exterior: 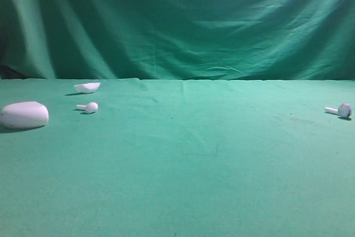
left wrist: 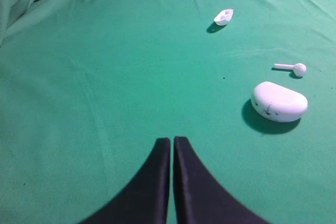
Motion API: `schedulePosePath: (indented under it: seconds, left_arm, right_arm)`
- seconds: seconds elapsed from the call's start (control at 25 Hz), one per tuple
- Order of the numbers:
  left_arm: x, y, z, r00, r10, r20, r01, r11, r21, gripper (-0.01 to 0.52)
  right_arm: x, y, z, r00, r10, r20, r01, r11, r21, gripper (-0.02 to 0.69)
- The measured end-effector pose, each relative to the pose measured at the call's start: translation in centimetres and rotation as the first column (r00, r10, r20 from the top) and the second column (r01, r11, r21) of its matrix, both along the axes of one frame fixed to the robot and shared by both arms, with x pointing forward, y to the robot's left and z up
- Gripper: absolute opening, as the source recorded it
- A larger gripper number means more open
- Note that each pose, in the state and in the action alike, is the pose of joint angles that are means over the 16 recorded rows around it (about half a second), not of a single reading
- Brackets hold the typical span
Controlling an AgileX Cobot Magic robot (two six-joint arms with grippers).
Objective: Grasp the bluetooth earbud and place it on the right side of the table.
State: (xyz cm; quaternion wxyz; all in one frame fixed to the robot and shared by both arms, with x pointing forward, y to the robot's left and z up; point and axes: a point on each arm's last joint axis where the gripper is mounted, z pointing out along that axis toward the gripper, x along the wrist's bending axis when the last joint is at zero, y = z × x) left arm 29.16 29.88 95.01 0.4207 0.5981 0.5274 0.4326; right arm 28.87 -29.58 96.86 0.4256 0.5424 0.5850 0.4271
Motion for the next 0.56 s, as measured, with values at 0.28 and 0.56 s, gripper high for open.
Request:
schedulePosePath:
  seconds: [0.28, 0.56]
  left_arm:
    - [0.0, 0.0, 0.0, 1.0, 0.0, 0.0, 0.0, 1.0, 0.0, 0.0]
    - [0.0, 0.0, 0.0, 1.0, 0.0, 0.0, 0.0, 1.0, 0.0, 0.0]
  right_arm:
    - [0.2, 0.0, -2.3, 0.999, -0.007, -0.051, 0.006, 1.0, -0.001, 0.047]
    - [0.2, 0.0, -2.5, 0.999, -0.007, -0.053, 0.007, 1.0, -0.001, 0.047]
